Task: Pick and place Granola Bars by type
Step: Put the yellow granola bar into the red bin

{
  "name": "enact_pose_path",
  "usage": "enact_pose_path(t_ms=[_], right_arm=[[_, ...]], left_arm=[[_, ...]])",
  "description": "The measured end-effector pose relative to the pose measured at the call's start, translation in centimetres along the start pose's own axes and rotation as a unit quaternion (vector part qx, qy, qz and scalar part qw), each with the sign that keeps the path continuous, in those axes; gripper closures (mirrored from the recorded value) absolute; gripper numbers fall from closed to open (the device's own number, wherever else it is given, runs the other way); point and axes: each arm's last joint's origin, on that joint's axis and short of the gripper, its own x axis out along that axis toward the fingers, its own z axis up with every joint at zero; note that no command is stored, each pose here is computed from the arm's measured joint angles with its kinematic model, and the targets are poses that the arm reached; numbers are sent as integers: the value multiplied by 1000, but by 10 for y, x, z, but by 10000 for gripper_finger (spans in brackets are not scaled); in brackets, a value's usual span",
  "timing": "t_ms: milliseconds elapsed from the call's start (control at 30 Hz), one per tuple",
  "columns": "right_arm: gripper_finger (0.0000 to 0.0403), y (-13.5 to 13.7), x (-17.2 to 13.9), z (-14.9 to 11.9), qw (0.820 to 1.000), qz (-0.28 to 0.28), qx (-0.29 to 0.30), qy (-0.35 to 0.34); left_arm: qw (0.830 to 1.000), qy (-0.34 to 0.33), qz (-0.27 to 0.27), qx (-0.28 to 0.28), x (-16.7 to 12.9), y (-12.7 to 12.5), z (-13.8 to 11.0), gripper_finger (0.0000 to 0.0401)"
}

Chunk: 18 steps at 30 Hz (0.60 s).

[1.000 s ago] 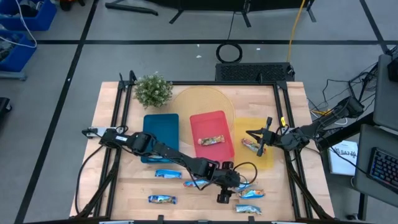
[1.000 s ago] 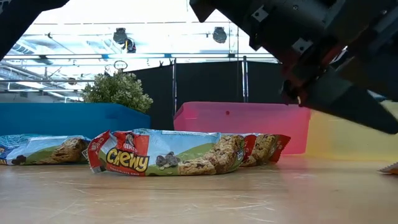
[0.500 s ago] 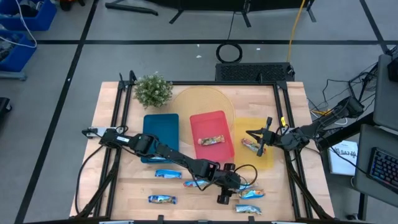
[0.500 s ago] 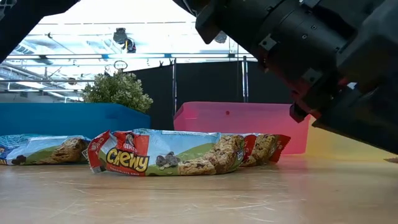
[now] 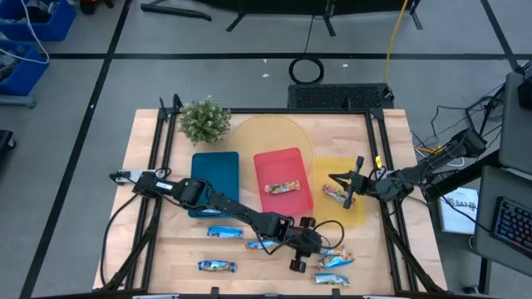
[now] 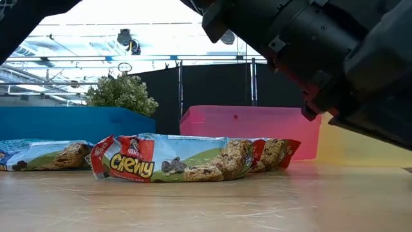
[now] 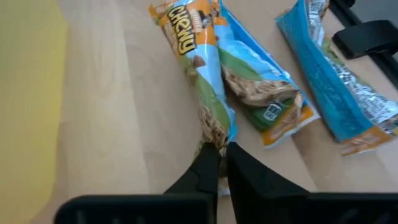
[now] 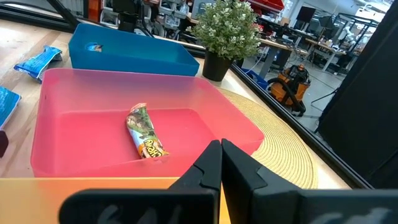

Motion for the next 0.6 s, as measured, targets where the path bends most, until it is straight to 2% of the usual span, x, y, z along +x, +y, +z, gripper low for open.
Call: enact_pose_path(t_ms=[167,267,400,600], right_arm=[[403,0,0,0,1000,0,-3,0],[403,0,0,0,1000,0,-8,0],[403,0,0,0,1000,-1,-10,-1],[403,0,0,1,1000,-1,-9,-2]], left_arm=[[1000,4,23,17,-10,1,7,382],[998,1,50,31,-28,0,19,379],[994,7,97,49,-60,-3,38,385],[975,73,199,66,-130,1,55,391]])
